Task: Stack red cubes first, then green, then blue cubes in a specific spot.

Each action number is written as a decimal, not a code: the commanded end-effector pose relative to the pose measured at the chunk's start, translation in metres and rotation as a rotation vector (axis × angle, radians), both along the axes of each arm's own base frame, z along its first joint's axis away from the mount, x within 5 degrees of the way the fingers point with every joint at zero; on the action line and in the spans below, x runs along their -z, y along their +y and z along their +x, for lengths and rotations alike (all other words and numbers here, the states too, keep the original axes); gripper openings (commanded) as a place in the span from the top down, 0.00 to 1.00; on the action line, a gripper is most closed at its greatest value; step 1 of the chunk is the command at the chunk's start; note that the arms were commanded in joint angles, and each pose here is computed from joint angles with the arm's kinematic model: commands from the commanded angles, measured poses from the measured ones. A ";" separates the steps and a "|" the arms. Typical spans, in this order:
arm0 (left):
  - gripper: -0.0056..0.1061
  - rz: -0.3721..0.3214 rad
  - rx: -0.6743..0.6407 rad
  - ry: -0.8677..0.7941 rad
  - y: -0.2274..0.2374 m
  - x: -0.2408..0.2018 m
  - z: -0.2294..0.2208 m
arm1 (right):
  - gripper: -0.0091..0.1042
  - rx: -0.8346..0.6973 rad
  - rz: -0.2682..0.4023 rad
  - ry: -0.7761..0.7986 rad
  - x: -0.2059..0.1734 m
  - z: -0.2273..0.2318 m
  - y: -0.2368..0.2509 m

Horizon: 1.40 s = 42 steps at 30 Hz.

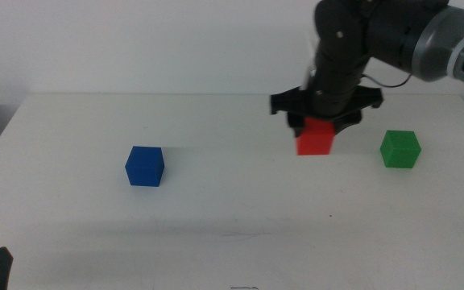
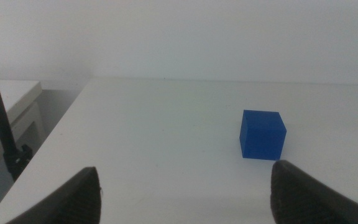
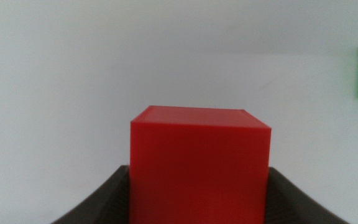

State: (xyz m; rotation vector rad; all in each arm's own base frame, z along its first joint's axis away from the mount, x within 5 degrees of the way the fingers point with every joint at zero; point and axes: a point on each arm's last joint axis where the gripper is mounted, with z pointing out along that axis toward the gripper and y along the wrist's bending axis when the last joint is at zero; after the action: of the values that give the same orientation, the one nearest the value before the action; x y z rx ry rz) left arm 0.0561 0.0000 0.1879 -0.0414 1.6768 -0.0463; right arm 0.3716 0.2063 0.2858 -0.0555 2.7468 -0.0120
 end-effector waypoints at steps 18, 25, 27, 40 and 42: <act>0.11 -0.012 0.006 -0.105 0.000 -0.010 -0.001 | 0.93 -0.013 0.178 0.036 0.021 -0.039 0.085; 0.11 -0.012 0.006 -0.105 0.000 -0.010 -0.001 | 0.93 -0.002 0.141 0.096 0.050 -0.034 0.091; 0.11 -0.012 0.006 -0.105 0.000 -0.010 -0.001 | 0.93 -0.004 0.133 0.104 0.054 -0.034 0.092; 0.11 -0.012 0.006 -0.105 0.000 -0.010 -0.001 | 0.93 0.013 0.129 0.169 0.068 -0.035 0.095; 0.11 -0.012 0.006 -0.105 0.000 -0.010 -0.001 | 0.93 0.021 0.117 0.190 0.071 -0.036 0.094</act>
State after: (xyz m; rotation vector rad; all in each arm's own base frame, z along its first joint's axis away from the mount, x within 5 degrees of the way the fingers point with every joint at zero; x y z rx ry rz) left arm 0.0561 0.0000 0.1879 -0.0414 1.6768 -0.0463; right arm 0.3354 0.3033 0.1900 -0.0114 2.9655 0.1076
